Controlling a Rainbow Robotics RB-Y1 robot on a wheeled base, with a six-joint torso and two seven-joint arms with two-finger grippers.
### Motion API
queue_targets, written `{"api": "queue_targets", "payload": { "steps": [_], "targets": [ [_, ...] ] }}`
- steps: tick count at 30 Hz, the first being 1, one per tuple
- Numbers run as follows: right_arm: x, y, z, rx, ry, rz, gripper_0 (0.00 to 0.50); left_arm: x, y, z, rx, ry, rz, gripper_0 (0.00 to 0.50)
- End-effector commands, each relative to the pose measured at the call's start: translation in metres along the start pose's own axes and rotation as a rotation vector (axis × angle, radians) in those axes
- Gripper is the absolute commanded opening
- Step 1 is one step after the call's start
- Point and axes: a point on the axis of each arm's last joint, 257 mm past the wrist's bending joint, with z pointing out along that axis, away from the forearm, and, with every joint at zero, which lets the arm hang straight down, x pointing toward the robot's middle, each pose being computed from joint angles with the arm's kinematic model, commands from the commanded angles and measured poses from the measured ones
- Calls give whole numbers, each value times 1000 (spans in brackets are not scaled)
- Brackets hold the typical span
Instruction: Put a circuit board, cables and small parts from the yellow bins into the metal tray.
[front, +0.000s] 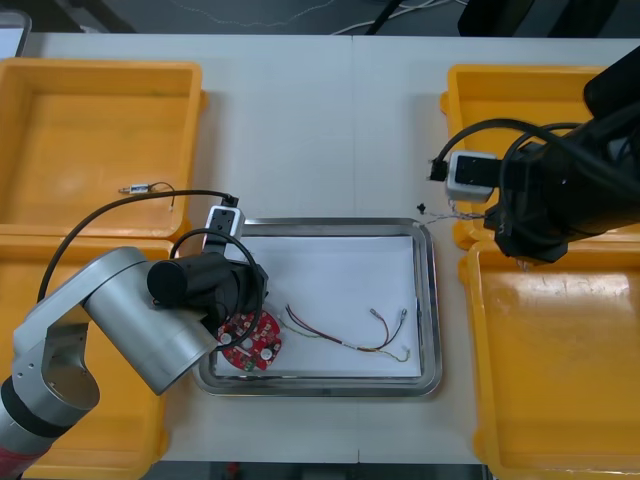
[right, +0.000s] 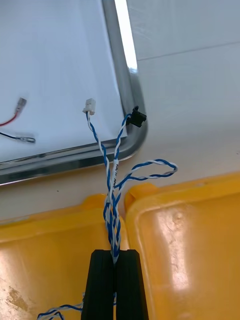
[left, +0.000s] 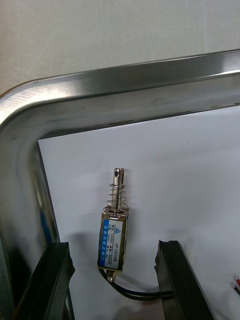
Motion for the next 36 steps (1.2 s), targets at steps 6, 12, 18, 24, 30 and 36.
{"api": "queue_targets", "payload": {
  "steps": [6, 12, 18, 24, 30, 36],
  "targets": [
    [-58, 32, 15, -33, -76, -173, 0, 4, -1, -3, 3, -7, -79, 500],
    [-67, 38, 16, -49, -101, -180, 0, -11, 0, -20, -7, -12, -89, 500],
    [-65, 38, 17, -54, -94, -172, 0, -26, 5, -42, -15, 8, -114, 500],
    [-69, 38, 20, -43, -88, -166, 0, -47, 13, -65, -9, 34, -151, 500],
    [-73, 37, 26, -32, -79, -159, 0, -65, 27, -85, -12, 45, -183, 500],
    [-81, 36, 37, -40, -80, -158, 0, -84, 54, -104, -27, 56, -211, 500]
  ]
}}
